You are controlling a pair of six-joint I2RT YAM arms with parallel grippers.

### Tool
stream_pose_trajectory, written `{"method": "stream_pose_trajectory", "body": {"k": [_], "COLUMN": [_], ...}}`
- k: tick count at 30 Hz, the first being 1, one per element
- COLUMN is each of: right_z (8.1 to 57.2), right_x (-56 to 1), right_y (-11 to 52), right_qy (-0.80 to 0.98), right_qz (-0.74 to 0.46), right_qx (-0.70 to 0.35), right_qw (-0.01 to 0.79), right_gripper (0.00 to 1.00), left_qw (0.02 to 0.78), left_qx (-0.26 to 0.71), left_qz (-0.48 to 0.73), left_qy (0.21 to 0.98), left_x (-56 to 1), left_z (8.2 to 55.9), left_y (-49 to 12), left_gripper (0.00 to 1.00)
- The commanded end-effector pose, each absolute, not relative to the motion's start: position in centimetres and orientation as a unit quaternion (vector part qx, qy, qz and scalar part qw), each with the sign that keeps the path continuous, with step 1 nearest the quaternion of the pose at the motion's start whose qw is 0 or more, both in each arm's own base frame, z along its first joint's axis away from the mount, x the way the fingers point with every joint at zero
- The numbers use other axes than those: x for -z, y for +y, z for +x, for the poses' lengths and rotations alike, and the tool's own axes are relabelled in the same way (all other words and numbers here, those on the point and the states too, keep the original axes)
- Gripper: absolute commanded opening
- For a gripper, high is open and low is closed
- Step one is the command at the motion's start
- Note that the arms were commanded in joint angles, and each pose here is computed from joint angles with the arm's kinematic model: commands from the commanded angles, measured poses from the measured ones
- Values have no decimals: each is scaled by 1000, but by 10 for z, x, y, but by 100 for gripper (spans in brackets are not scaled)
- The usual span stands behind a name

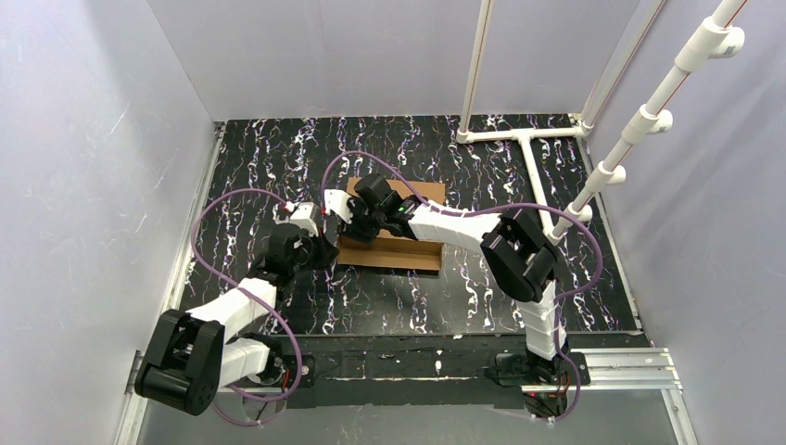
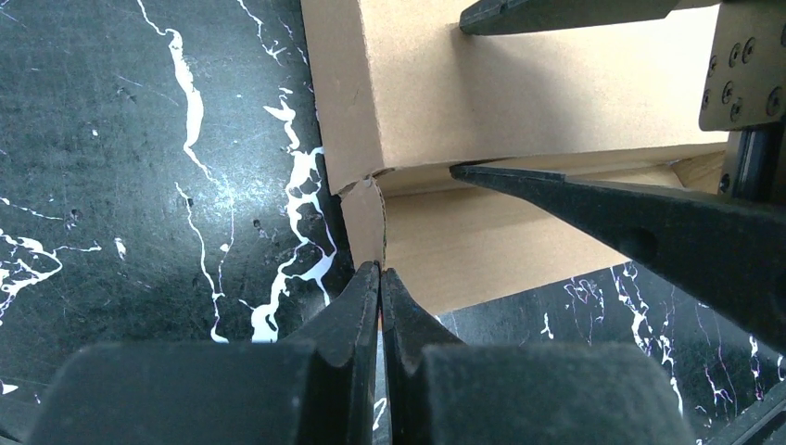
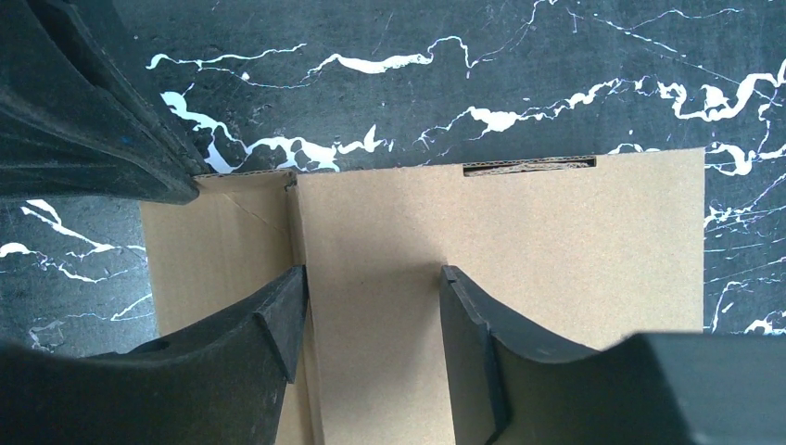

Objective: Fold the paper box
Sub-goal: Close the paper box at the center of the board.

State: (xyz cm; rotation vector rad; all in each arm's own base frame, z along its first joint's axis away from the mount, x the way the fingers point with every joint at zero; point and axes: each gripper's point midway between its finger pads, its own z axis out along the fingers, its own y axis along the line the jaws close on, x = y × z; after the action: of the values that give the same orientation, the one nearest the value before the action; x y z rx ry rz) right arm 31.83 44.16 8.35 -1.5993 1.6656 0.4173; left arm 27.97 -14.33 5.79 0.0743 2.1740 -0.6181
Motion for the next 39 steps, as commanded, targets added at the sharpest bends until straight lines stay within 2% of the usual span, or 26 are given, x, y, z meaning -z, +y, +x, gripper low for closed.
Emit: {"method": "stream_pose_trajectory", "body": {"k": [1,18,28,31,32,39], "right_z": [325,326,321,321,321,321], "right_x": [-37,-33,-33,-34,-33,-33], "right_y": [418,417,417,417,417,417], "right_qy": [702,707,703,703,703,703], "right_qz": [-614,-613,-619,-618,-619,-619], "right_qx": [-126,-124,-133,-134,-134,-136], "right_qw": [337,331,323,324,323,323], "right_gripper": [60,59,59,59,59,59], "left_qw": [438,441,455,447,441,398], "left_qx": [274,274,237,230,234,288], "left_qz": [54,55,3,-30,-37,-121], "left_qy": [855,853,858,864,866,862], "left_x": [-72,-73,-76,-74,-72,-61], "left_z": [272,269,280,278,276,254], "left_y": [-155,-155,-139,-133,-134,-140], "left_gripper": [0,0,0,18,21,28]}}
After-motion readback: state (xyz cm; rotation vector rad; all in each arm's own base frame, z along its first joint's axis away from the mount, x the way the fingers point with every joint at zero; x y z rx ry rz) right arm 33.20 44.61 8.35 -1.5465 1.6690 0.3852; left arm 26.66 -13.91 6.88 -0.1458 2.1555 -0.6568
